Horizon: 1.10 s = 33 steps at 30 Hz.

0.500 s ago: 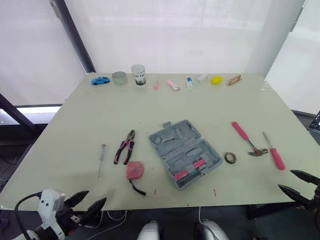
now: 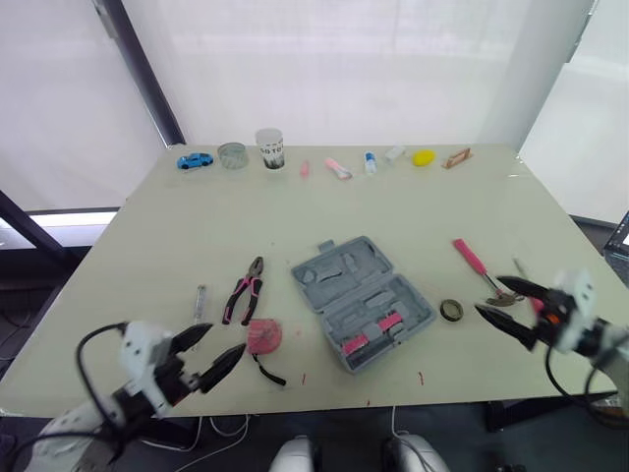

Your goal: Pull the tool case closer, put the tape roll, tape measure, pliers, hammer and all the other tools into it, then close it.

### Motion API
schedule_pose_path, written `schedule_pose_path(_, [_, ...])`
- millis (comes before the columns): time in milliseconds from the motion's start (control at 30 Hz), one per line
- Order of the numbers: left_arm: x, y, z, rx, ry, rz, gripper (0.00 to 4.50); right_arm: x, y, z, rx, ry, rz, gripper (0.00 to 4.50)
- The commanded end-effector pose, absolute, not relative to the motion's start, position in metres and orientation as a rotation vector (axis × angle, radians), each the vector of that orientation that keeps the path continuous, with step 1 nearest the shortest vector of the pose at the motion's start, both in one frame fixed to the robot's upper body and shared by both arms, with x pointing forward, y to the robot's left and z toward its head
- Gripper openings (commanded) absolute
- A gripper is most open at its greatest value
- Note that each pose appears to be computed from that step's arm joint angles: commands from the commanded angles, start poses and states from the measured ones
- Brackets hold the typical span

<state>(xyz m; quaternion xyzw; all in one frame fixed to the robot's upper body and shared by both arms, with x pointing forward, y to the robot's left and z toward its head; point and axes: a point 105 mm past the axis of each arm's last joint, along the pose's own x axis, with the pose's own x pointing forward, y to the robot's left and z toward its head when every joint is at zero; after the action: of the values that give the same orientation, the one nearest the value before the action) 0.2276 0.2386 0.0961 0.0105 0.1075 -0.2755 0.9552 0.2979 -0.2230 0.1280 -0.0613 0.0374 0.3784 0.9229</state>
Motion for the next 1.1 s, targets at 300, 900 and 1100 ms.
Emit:
schedule_pose_path(300, [0.277, 0.182, 0.096, 0.058, 0.318, -0.813, 2.16, 0.400, -0.157, 0.145, -0.434, 0.225, 0.880, 3.56])
schedule_pose_path(900, [0.304, 0.158, 0.054, 0.127, 0.481, -0.854, 0.00, 0.422, -0.112, 0.108, -1.061, 0.464, 1.131, 0.02])
schedule_pose_path(1100, [0.308, 0.145, 0.044, 0.144, 0.506, -0.871, 0.00, 0.428, -0.089, 0.104, -1.124, 0.418, 1.093, 0.02])
